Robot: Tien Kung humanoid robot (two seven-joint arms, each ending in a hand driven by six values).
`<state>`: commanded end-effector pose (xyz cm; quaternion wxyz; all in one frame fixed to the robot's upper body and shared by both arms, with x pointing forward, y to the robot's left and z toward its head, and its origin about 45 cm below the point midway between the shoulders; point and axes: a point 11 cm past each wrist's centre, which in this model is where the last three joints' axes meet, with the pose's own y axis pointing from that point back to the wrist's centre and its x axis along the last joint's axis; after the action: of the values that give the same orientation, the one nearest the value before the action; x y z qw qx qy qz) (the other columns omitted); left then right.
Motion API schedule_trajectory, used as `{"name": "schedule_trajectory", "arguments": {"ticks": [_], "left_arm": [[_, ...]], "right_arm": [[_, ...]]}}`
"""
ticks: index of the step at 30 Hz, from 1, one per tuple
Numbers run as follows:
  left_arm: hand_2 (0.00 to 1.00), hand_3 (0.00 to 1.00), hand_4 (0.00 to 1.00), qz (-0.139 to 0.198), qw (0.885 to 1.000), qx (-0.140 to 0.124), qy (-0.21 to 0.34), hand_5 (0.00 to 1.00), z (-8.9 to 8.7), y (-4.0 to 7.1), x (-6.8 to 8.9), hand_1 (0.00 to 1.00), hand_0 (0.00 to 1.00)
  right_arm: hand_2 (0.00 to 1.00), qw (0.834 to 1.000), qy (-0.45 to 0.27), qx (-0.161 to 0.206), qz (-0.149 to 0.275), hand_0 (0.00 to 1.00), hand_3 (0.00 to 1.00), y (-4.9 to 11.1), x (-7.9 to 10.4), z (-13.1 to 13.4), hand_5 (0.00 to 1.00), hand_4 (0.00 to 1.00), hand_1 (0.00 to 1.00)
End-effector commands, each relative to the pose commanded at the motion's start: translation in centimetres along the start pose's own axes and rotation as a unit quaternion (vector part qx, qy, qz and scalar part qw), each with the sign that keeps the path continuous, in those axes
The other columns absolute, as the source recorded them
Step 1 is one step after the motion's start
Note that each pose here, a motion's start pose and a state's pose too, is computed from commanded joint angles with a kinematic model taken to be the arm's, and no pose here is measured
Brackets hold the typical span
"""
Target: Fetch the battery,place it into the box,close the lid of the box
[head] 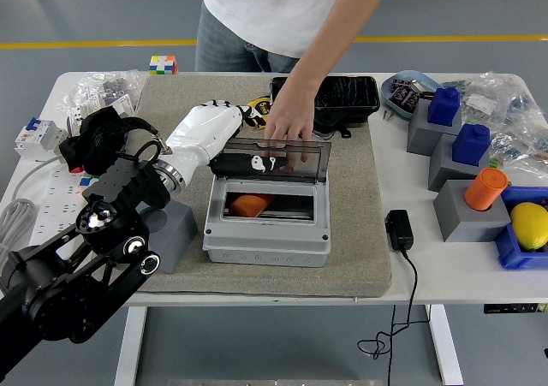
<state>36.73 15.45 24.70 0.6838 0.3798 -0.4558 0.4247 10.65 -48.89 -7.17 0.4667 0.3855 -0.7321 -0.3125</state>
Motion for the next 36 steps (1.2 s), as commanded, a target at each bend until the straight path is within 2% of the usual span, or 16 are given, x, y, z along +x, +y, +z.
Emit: {"name": "schedule_trajectory", "arguments": {"ticks": [1, 5, 12, 17, 29, 31, 36], "left_arm": [[0.730, 0.740, 0.998, -0.007, 1.000, 0.006, -0.002, 0.896, -0.1, 0.1, -0.1, 0.753, 0.813], [0.730, 0.740, 0.998, -0.023, 0.999, 0.020, -0.007, 0.896, -0.4, 0.6, -0.2, 0.753, 0.813], [0.728, 0.740, 0.998, -0.014, 1.000, 0.014, -0.007, 0.908, 0.2, 1.5, 1.0, 0.751, 0.805], [0.727, 0.743, 0.998, -0.013, 1.000, 0.017, -0.007, 0.917, 0.0, 2.1, 1.4, 0.753, 0.799], [0.726, 0.747, 0.998, -0.033, 0.999, 0.031, -0.019, 0.926, -1.4, 2.9, 1.3, 0.751, 0.791], [0.725, 0.748, 0.998, -0.034, 0.999, 0.030, -0.015, 0.957, -1.6, 3.1, 1.3, 0.746, 0.764], [0.725, 0.748, 0.998, -0.033, 0.999, 0.028, -0.015, 0.957, -1.7, 3.5, 1.4, 0.746, 0.764]], "right_arm": [[0.780, 1.000, 0.000, 0.000, 0.000, 0.821, 0.831, 0.0, 0.0, 0.0, 0.998, 0.998, 0.804], [0.780, 1.000, -0.001, -0.001, 0.000, 0.821, 0.831, 0.0, 0.0, 0.0, 0.998, 0.998, 0.804], [0.779, 1.000, -0.003, 0.001, 0.000, 0.824, 0.831, 0.0, 0.0, 0.0, 0.998, 0.998, 0.804], [0.779, 1.000, -0.004, 0.000, 0.001, 0.822, 0.830, 0.0, 0.1, 0.1, 0.998, 0.998, 0.804], [0.779, 1.000, -0.007, -0.002, 0.003, 0.821, 0.830, 0.0, 0.3, 0.2, 0.998, 0.998, 0.803], [0.778, 1.000, -0.007, -0.002, 0.003, 0.821, 0.829, 0.0, 0.3, 0.2, 0.998, 0.998, 0.804], [0.778, 1.000, -0.006, -0.003, 0.004, 0.821, 0.829, 0.0, 0.4, 0.4, 0.998, 0.998, 0.804]]}}
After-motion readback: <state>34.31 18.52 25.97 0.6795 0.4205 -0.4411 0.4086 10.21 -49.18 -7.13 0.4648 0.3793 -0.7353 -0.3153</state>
